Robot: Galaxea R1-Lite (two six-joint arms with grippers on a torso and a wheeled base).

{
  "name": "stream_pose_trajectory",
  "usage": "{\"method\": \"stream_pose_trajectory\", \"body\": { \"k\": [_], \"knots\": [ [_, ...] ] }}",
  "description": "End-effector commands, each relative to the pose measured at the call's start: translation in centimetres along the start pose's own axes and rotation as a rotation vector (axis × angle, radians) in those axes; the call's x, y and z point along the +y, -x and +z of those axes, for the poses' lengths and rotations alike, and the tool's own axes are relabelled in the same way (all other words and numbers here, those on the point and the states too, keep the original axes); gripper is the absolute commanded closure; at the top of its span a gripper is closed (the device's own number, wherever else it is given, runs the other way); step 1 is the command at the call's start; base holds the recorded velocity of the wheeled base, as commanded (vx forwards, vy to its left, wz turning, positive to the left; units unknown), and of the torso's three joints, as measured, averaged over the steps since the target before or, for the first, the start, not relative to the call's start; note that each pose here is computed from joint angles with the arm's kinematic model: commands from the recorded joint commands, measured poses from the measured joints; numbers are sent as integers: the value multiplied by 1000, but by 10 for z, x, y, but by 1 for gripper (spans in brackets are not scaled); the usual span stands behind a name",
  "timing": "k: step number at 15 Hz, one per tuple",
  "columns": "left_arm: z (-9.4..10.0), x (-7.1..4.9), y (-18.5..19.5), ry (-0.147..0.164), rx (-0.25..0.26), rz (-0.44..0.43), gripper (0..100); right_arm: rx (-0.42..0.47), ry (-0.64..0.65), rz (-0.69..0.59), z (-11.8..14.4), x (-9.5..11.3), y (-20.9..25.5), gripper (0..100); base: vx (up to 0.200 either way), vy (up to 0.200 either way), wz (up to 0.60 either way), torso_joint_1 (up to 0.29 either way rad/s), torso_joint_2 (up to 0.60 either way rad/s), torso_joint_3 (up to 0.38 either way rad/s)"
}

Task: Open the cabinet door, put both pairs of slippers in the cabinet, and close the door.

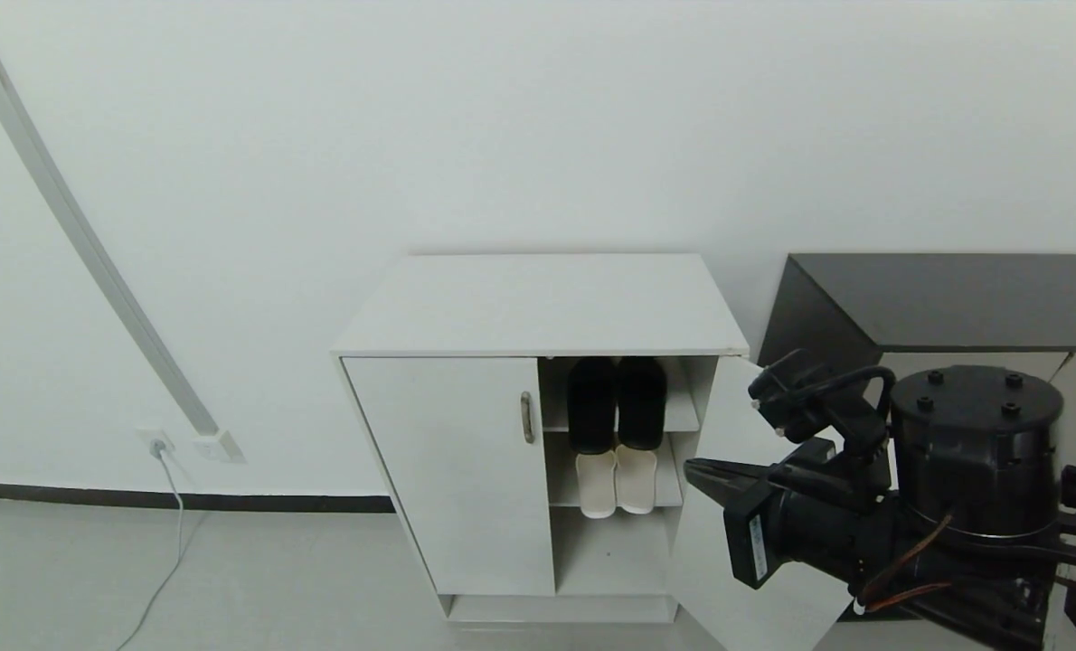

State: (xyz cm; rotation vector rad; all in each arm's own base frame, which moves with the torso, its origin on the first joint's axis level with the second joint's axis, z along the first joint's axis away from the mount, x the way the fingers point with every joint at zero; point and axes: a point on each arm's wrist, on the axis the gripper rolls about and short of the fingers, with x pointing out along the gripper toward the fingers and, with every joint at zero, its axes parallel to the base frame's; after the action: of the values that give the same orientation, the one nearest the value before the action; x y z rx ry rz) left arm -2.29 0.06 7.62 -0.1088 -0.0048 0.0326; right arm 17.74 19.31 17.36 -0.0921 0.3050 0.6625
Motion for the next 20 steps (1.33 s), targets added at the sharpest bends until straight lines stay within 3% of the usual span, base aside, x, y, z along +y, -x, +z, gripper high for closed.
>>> {"method": "stream_pose_trajectory", "body": {
  "k": [1,7,14,20],
  "knots": [
    [0,0,0,0,0,1,100,7,2,1,-2,0,0,100,0,0,0,110,-266,-149],
    [0,0,0,0,1,3,100,10,1,0,-2,0,-1,100,0,0,0,7,-14,-10],
    [0,0,0,0,1,3,100,22,2,-2,-5,0,-2,100,0,0,-600,5,2,2],
    [0,0,0,0,1,3,100,4,0,-19,-7,-2,-5,100,0,0,0,0,0,0]
  ]
}}
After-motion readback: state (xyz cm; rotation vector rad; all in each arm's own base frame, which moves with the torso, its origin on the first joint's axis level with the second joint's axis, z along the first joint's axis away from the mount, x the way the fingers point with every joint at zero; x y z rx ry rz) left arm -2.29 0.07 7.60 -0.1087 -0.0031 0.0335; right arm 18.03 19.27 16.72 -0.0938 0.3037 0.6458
